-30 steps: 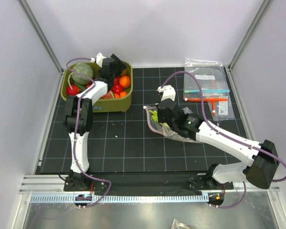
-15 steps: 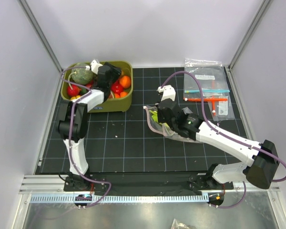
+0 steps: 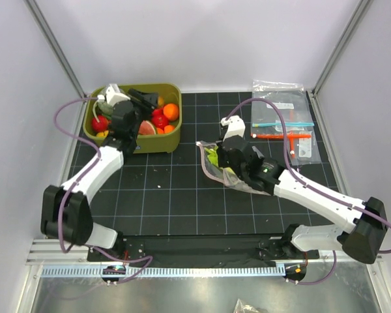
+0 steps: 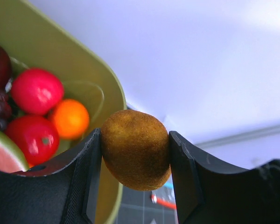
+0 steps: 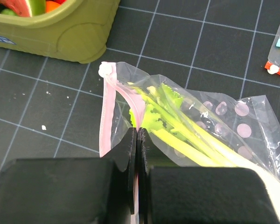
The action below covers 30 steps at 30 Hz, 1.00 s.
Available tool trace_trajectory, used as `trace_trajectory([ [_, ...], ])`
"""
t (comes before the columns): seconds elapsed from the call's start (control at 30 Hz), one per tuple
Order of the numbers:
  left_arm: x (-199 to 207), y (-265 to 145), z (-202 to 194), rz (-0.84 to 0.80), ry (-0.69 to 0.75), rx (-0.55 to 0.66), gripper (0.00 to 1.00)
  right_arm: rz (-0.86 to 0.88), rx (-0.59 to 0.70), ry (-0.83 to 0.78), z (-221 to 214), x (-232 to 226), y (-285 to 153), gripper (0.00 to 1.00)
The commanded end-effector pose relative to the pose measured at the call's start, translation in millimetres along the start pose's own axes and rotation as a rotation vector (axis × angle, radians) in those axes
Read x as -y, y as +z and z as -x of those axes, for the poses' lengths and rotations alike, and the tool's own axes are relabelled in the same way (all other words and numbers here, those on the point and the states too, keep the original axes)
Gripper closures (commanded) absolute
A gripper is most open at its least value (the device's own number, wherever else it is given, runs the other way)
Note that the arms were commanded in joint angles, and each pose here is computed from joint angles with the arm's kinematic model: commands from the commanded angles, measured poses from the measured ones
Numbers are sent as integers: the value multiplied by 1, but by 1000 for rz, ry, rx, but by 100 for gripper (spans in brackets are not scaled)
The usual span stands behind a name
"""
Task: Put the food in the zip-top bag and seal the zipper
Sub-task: Pick up the fake fruit from the bin, then place the fake fruit in the zipper food storage bag.
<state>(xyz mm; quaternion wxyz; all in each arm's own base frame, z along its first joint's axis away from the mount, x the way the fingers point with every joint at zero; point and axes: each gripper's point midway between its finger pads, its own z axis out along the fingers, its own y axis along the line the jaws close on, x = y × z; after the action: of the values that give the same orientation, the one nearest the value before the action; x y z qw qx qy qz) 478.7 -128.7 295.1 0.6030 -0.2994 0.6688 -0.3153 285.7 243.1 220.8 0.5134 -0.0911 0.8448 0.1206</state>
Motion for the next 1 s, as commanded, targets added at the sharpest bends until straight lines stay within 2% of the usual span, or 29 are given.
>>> trace_trajectory([
  [0.0, 12, -42, -39, -58, -27, -111, 82, 50, 105, 64, 28, -4, -14, 99],
  [0.03, 23, -53, -38, -105, -43, -96, 82, 52, 114, 69, 30, -4, -15, 99],
  [0.07, 20, -65, -65, -116, -32, -144, 81, 58, 121, 73, 31, -5, -16, 99],
  [0.17, 36, -92, -104, -218, 71, -242, 81, 71, 128, 83, 30, -5, -17, 99],
  [0.2, 35, -99, -114, -233, 146, -254, 80, 75, 129, 87, 31, -6, -18, 99],
  [0.27, 40, -117, -137, -273, 200, -279, 80, 97, 121, 95, 31, -10, -19, 99],
  [0.47, 79, -151, -157, -389, 310, -284, 80, 124, 150, 120, 35, -10, -26, 99],
  [0.8, 97, -167, -201, -468, 400, -346, 80, 131, 212, 159, 43, -4, -38, 99],
  [0.97, 109, -175, -233, -518, 461, -384, 76, 227, 247, 201, 47, -16, -47, 99],
])
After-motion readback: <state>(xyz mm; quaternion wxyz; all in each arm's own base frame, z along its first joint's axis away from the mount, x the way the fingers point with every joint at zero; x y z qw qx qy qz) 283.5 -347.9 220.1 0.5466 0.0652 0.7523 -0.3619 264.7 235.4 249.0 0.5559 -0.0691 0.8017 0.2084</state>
